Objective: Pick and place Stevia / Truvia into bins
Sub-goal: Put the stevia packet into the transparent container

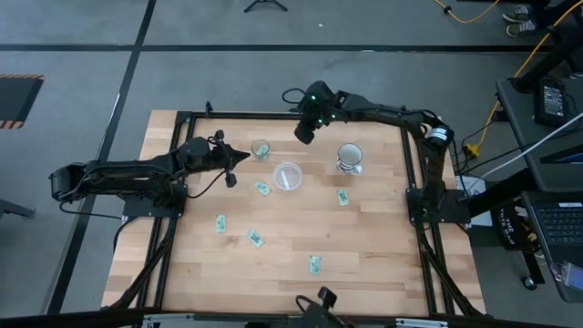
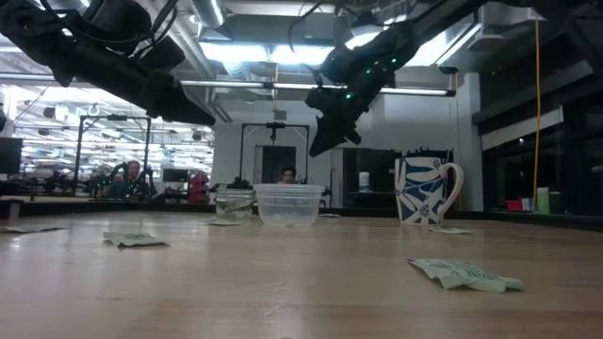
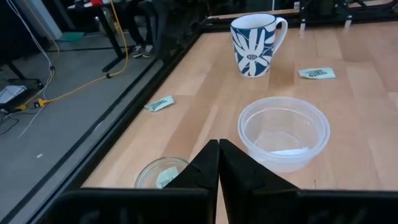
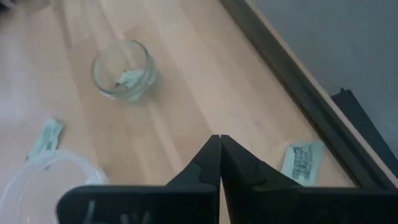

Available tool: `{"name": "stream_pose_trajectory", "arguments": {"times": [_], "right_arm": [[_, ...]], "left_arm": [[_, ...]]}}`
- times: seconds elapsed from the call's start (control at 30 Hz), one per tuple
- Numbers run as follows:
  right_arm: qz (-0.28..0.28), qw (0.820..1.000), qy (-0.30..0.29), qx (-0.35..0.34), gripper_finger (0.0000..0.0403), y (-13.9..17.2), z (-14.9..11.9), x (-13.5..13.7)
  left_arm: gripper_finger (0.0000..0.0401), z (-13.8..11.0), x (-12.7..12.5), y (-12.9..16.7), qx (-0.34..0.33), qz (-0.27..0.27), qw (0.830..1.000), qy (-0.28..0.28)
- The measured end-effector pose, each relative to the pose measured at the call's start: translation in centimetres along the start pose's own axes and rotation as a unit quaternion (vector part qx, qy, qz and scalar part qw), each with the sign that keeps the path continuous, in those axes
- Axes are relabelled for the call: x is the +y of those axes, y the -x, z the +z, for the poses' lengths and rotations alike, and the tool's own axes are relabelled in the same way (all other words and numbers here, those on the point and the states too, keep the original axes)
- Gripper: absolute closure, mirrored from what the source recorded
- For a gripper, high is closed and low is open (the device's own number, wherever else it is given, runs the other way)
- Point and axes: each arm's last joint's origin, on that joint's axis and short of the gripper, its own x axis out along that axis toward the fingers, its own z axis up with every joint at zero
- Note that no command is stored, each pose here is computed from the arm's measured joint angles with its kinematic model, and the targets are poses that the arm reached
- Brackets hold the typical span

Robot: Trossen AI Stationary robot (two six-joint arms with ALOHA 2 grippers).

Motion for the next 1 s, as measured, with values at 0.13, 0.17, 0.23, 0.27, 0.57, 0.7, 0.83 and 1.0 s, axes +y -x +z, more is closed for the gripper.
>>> {"name": "stream_pose_trajectory", "arguments": {"times": [0.13, 0.17, 0.23, 0.27, 0.57, 0.7, 0.83, 1.0], "right_arm": [[-0.004, 1.0, -0.001, 0.015, 0.0392, -0.8, 0.4, -0.7], [-0.005, 1.0, 0.004, 0.014, 0.0389, -0.9, 0.5, -0.8], [-0.005, 1.0, 0.008, 0.014, 0.0379, -1.0, 0.5, -0.9], [-0.005, 1.0, 0.012, 0.014, 0.0372, -1.0, 0.5, -0.9], [-0.045, 0.998, 0.035, 0.024, 0.0274, -1.0, 0.3, -1.1], [-0.073, 0.996, 0.035, 0.038, 0.0239, -1.0, 0.1, -1.3], [-0.087, 0.995, 0.028, 0.049, 0.0219, -0.9, -0.1, -1.4], [-0.084, 0.994, -0.002, 0.073, 0.0211, -0.8, -0.6, -1.7]], "left_arm": [[0.0397, -0.1, 0.0, 0.0, 0.004, -0.001, 1.0, 0.017], [0.0398, -0.1, 0.0, 0.0, 0.004, -0.001, 1.0, 0.02], [0.0399, -0.1, 0.0, 0.0, 0.004, -0.002, 1.0, 0.021], [0.0399, -0.1, -0.1, 0.0, 0.004, -0.002, 1.0, 0.021], [0.0396, -0.1, -0.1, 0.0, 0.004, -0.002, 1.0, 0.021], [0.0396, -0.1, -0.1, 0.0, 0.004, -0.002, 1.0, 0.022], [0.0396, -0.1, 0.0, 0.0, 0.004, -0.002, 1.0, 0.03], [0.0396, -0.1, -0.1, 0.0, 0.004, -0.002, 0.999, 0.034]]}}
